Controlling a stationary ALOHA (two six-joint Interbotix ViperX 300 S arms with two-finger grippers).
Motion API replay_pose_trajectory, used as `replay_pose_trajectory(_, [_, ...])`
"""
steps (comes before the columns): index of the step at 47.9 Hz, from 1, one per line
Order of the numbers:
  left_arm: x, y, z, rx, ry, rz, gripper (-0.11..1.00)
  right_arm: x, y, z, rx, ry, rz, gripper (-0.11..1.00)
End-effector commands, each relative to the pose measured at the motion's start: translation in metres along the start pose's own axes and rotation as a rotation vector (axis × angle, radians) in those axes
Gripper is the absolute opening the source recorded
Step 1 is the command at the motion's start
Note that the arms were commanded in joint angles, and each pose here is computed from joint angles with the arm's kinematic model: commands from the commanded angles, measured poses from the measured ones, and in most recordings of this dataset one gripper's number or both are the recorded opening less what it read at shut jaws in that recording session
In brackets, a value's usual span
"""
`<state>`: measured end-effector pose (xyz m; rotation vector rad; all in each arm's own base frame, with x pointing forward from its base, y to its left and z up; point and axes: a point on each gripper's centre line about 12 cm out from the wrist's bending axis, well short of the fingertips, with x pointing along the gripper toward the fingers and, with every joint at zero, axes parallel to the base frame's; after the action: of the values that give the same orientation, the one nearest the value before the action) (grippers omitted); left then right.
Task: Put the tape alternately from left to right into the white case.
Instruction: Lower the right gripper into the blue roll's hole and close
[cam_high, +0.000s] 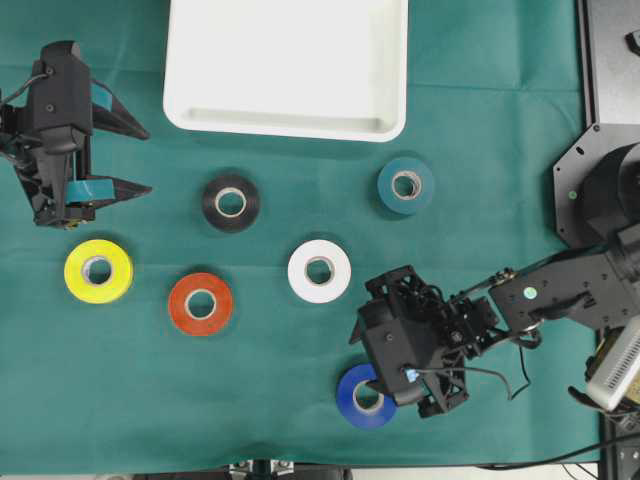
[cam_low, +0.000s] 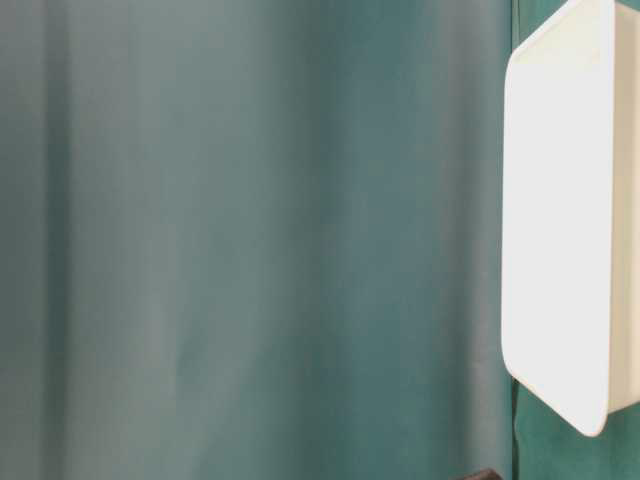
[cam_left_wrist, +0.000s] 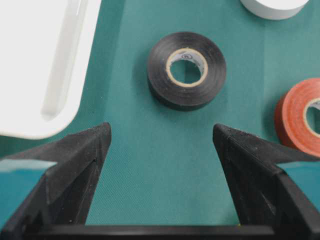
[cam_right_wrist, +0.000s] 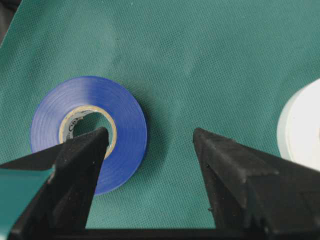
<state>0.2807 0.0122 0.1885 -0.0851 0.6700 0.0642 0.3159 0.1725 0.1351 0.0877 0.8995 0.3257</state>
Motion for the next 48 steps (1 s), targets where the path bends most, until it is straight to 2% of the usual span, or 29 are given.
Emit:
replay_pose_trajectory(1, [-0.003,0.000,0.007,-0.002,-0.034,0.001,0.40,-0.001,0.006,0.010,-0.005,-0.028,0.014,0.78])
replay_pose_trajectory(10, [-0.003,0.000,0.006,-0.001,-0.032,-0.001,0.40,0.008,0.007,0.007,0.007,-0.008,0.010,0.79])
replay_pose_trajectory(24, [-0.003,0.000,0.006,-0.001,-0.032,-0.001,0.40,0.014,0.021,0.008,-0.018,-0.002,0.033,0.79])
replay_pose_trajectory(39, [-0.003,0.000,0.006,-0.001,-0.034,-0.001,0.40,0.027,0.018,-0.003,-0.018,0.040,0.018,0.79])
replay_pose_trajectory(48, [-0.003,0.000,0.006,-0.001,-0.032,0.000,0.40,0.029,0.018,-0.001,-0.017,0.037,0.018,0.78])
